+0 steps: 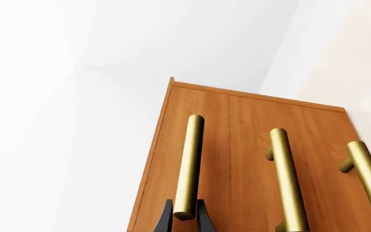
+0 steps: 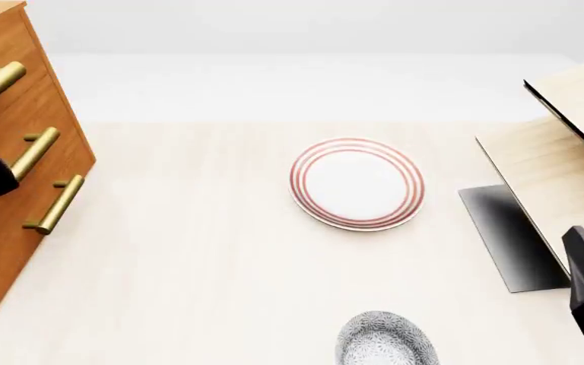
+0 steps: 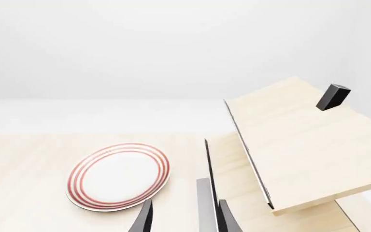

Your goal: Open the top drawer of the cabinet and put the bowl in it.

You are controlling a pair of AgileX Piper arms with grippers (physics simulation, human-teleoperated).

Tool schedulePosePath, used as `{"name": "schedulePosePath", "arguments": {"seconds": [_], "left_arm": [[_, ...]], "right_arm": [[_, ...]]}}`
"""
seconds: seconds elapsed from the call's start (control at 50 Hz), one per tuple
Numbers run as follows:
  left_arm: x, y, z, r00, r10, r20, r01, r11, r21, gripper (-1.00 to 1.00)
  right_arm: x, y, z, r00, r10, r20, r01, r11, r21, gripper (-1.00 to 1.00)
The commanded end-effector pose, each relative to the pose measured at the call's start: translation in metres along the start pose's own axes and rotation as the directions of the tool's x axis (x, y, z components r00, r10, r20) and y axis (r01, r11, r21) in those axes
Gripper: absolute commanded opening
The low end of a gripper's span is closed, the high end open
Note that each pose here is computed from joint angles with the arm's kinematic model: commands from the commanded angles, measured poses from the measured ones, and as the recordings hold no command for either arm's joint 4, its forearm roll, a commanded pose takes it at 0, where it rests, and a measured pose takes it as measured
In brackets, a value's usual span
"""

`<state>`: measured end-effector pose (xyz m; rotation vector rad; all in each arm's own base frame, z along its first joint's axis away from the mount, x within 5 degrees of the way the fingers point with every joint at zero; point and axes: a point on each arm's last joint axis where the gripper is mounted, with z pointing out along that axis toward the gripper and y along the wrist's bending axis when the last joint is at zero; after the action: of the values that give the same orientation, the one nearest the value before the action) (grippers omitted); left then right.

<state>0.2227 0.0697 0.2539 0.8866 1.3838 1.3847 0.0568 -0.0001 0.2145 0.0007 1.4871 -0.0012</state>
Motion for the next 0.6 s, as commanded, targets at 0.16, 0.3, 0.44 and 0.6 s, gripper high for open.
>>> {"name": "schedulePosePath", "arguments": {"seconds": [0.16, 0.3, 0.44, 0.6], "left_arm": [[-0.003, 0.004, -0.009, 1.0, 0.027, 0.009, -0.027, 1.0, 0.009, -1.0], [-0.01, 0.007, -0.014, 0.998, 0.047, 0.04, -0.047, 0.999, -0.006, -1.0], [-0.019, 0.005, -0.011, 0.996, 0.051, 0.079, -0.051, 0.999, -0.005, -1.0], [-0.025, 0.002, -0.007, 0.993, 0.049, 0.108, -0.049, 0.999, 0.0, -1.0]], "right_arm": [[0.0, 0.0, 0.0, 1.0, 0.0, 0.001, 0.0, 1.0, 0.0, 1.0], [0.0, 0.0, 0.0, 1.0, 0.0, 0.0, 0.0, 1.0, 0.0, 1.0], [0.0, 0.0, 0.0, 1.0, 0.0, 0.001, 0.0, 1.0, 0.0, 1.0], [0.0, 0.0, 0.0, 1.0, 0.001, 0.0, -0.001, 1.0, 0.0, 1.0]]}}
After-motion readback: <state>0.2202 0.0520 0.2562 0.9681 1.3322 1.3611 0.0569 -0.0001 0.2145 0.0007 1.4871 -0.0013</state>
